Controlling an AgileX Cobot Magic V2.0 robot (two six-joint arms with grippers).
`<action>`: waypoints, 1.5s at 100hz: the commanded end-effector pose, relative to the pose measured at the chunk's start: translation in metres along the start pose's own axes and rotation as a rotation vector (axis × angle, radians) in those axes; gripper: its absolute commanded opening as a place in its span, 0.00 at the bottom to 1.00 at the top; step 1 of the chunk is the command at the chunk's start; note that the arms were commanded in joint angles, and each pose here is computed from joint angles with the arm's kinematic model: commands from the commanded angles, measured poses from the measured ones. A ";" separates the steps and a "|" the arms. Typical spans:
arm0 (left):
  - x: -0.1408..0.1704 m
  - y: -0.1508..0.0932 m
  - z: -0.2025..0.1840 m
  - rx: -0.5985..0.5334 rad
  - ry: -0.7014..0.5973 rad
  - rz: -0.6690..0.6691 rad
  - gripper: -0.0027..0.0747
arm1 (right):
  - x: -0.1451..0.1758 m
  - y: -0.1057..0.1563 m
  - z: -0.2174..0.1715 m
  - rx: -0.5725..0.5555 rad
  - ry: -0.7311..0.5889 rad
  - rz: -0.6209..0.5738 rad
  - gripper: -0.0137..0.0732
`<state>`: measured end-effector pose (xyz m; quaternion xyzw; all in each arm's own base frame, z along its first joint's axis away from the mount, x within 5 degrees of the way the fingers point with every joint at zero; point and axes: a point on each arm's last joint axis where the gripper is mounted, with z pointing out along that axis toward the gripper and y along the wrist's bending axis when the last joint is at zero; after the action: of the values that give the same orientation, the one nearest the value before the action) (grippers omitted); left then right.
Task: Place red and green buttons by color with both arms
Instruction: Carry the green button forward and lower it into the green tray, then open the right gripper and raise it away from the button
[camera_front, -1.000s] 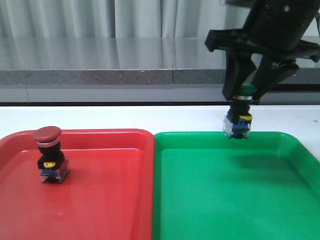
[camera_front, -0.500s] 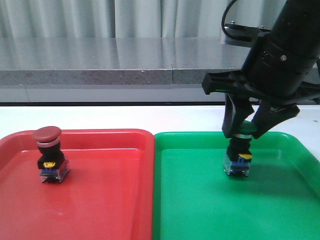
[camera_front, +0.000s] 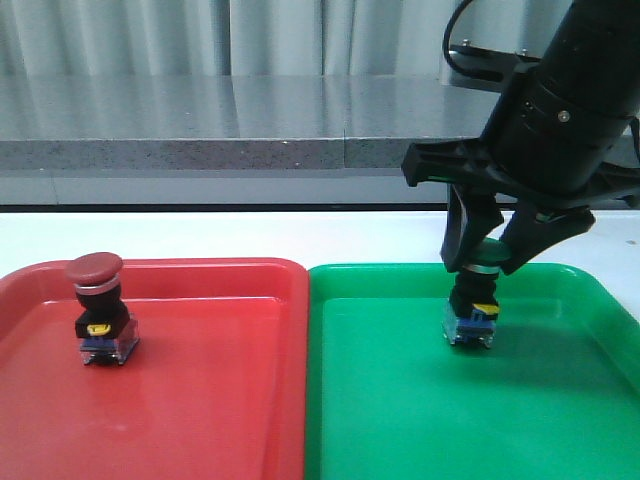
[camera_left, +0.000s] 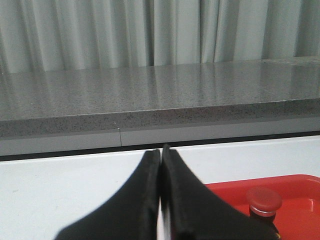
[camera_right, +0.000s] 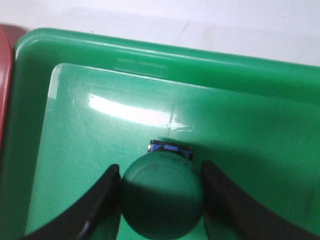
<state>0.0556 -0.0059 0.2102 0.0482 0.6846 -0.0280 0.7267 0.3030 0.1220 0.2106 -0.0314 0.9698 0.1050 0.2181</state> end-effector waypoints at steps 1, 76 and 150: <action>0.005 -0.001 -0.001 0.007 -0.073 -0.007 0.01 | -0.011 0.003 -0.010 -0.019 -0.079 -0.008 0.43; 0.005 -0.001 -0.001 0.007 -0.073 -0.007 0.01 | -0.009 0.002 -0.005 -0.013 -0.060 -0.006 0.83; 0.005 -0.001 -0.001 0.007 -0.073 -0.007 0.01 | -0.013 0.001 -0.144 -0.012 -0.499 -0.169 0.83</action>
<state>0.0556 -0.0059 0.2102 0.0482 0.6846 -0.0280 0.7267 0.2640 0.0996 0.3139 -0.0795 0.9081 0.1005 0.3988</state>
